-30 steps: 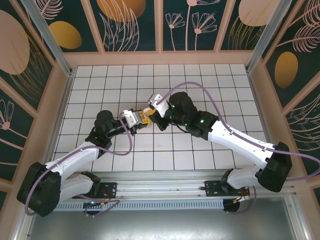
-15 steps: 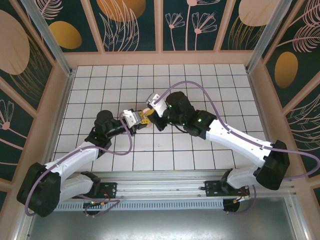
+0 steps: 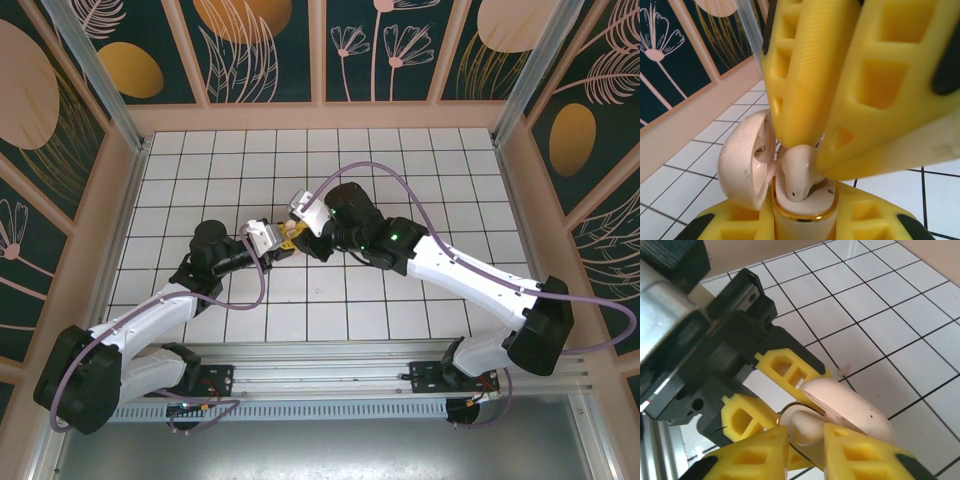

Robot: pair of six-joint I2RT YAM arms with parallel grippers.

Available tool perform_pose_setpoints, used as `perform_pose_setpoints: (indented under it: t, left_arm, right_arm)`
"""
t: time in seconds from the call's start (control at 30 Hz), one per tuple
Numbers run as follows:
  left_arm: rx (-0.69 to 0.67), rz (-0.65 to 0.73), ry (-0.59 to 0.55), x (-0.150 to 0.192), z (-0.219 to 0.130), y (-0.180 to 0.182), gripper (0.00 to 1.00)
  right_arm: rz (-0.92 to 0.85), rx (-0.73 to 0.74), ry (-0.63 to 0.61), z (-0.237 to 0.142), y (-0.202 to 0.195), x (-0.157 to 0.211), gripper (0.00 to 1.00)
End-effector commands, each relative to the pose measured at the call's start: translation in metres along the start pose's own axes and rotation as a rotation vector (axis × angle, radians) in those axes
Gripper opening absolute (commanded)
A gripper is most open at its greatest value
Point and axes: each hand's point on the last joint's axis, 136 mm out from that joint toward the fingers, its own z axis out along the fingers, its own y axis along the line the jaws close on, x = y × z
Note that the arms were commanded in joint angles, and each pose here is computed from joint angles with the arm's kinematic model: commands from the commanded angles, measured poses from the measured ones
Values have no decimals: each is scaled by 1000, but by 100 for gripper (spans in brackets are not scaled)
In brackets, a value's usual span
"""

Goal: Insert wireless bluetooth earbuds into charging case

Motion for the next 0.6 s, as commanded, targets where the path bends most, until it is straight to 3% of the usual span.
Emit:
perform_pose_setpoints:
  t: [0.0, 0.17, 0.3, 0.57]
  left_arm:
    - [-14, 114, -132, -43, -3, 5, 16]
    - [-10, 110, -129, -41, -2, 5, 16]
    - [-9, 110, -130, -41, -1, 5, 16]
    - [-6, 111, -135, -43, -2, 4, 16]
  right_arm:
    - [30, -124, -104, -20, 25, -17, 30]
    - [64, -168, -255, -49, 21, -40, 37]
    - [85, -211, -298, -58, 22, -45, 37]
    - [106, -188, -271, -49, 10, -44, 16]
